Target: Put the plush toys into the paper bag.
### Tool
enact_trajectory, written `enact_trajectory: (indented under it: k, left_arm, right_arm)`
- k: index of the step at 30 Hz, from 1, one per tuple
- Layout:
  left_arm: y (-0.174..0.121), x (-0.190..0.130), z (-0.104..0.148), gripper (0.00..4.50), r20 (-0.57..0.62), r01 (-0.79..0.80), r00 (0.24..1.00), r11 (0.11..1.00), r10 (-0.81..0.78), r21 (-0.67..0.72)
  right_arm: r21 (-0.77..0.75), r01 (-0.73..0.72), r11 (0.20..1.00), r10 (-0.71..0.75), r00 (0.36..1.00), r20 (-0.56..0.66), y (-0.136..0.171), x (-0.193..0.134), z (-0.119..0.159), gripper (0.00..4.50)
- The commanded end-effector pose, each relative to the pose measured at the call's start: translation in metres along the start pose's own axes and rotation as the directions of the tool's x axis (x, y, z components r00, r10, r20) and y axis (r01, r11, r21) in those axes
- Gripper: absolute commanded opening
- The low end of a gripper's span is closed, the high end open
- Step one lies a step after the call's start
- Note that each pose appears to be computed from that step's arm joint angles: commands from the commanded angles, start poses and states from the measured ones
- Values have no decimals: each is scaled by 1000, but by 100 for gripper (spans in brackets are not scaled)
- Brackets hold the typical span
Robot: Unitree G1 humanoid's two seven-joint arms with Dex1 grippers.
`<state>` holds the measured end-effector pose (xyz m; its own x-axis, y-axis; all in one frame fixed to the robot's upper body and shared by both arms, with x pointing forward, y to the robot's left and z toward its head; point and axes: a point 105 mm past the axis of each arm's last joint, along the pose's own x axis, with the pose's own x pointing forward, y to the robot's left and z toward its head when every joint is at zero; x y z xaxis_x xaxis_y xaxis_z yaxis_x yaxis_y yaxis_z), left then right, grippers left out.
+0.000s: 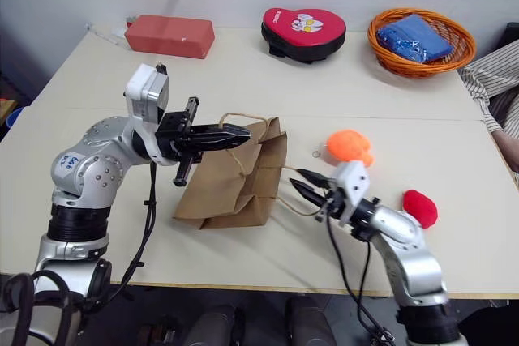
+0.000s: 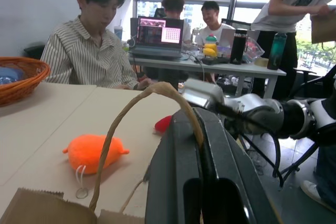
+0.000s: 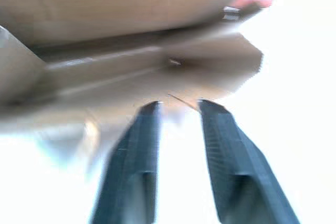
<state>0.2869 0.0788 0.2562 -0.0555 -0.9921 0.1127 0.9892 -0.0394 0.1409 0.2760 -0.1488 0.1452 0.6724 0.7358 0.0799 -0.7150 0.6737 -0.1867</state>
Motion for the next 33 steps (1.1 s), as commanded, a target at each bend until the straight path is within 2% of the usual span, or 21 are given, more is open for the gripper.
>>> enact_trajectory:
  k: [1, 6, 7, 11, 13, 16, 19, 21, 25, 29, 33]
  left_arm:
    - [-12, -1, 8, 0, -22, 59, 998, 997, -58, 44]
    - [-15, -3, 3, 0, -66, 101, 993, 993, -97, 56]
    - [-15, -3, 3, 0, -71, 105, 992, 993, -101, 58]
    - [-12, -2, 4, 0, -77, 116, 991, 991, -110, 67]
    - [-9, -1, 4, 0, -67, 107, 992, 992, -103, 65]
    - [-9, 0, 1, 0, -65, 105, 993, 993, -102, 54]
    - [-9, 0, 2, 0, -64, 103, 993, 994, -100, 42]
    - [-9, 1, 3, 0, -67, 104, 993, 994, -102, 35]
    - [-9, 3, 4, 0, -73, 113, 991, 993, -111, 30]
    - [-10, 5, 6, 0, -73, 114, 991, 993, -112, 32]
    - [-10, 2, 8, 0, -79, 102, 992, 994, -98, 41]
  right_arm:
    - [-85, 187, 979, -181, 980, 77, -26, -47, 23, 261]
    - [-107, 293, 950, -299, 954, -41, -19, -115, 2, 433]
    - [-102, 294, 950, -300, 952, -52, -15, -121, -1, 448]
    - [-84, 286, 954, -294, 951, -93, 1, -128, -7, 448]
    - [-72, 277, 958, -282, 956, -79, -5, -110, -1, 448]
    - [-42, 315, 948, -317, 929, -190, -31, -82, -5, 448]
    - [-38, 265, 963, -267, 938, -223, -53, -48, 2, 448]
    - [-59, 234, 970, -241, 922, -303, -70, -27, -4, 448]
    - [-126, 238, 963, -268, 894, -360, -106, 13, -10, 448]
    - [-225, 306, 925, -374, 837, -400, -138, 31, -16, 362]
    - [-225, 240, 944, -315, 857, -408, -135, 39, -11, 226]
